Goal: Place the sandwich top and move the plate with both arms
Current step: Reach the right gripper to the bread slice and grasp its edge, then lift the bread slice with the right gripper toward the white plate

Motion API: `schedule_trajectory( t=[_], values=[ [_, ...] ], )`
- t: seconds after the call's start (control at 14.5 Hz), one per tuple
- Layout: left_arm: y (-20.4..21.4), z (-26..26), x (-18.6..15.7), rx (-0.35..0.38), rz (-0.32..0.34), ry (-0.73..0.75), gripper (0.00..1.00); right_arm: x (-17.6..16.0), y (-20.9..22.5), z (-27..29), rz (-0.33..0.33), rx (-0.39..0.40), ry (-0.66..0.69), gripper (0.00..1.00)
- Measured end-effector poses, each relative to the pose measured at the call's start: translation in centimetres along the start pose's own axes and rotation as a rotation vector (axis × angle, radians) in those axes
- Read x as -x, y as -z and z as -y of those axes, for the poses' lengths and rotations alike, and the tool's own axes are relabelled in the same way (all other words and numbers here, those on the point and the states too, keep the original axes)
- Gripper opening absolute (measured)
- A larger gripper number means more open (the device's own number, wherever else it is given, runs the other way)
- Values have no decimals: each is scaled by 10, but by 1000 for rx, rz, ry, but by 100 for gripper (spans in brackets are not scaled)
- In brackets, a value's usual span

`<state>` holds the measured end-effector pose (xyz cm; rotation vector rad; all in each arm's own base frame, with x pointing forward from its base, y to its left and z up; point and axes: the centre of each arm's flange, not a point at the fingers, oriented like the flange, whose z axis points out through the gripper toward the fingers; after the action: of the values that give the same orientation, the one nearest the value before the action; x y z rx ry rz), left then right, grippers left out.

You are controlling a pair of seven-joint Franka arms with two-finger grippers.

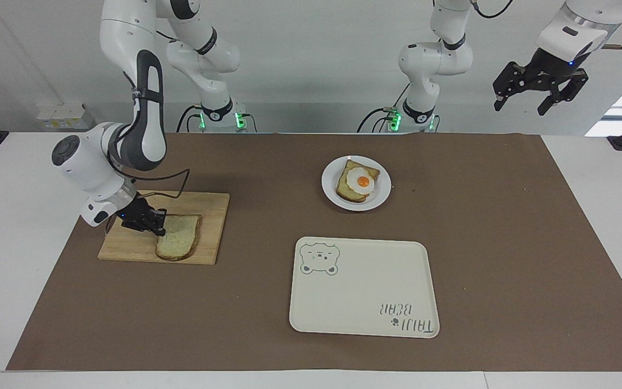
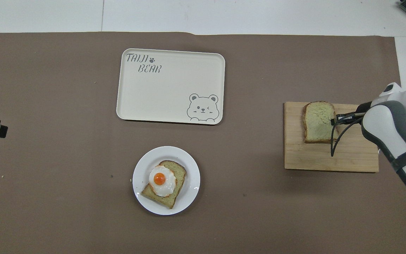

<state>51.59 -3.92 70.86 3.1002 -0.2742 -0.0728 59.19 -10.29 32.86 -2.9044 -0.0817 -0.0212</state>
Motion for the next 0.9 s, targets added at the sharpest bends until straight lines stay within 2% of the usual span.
schedule_trajectory(
  t=[0.35, 0.69, 0.9],
  values=[
    [0, 0, 0, 0, 0, 0, 100, 1, 36, 18, 92, -77, 23, 5],
    [0, 0, 0, 0, 0, 0, 100, 12, 50, 49, 153, -260, 3, 5],
    [0, 0, 0, 0, 0, 0, 100, 11, 45, 77, 179, -316, 29, 5]
  ],
)
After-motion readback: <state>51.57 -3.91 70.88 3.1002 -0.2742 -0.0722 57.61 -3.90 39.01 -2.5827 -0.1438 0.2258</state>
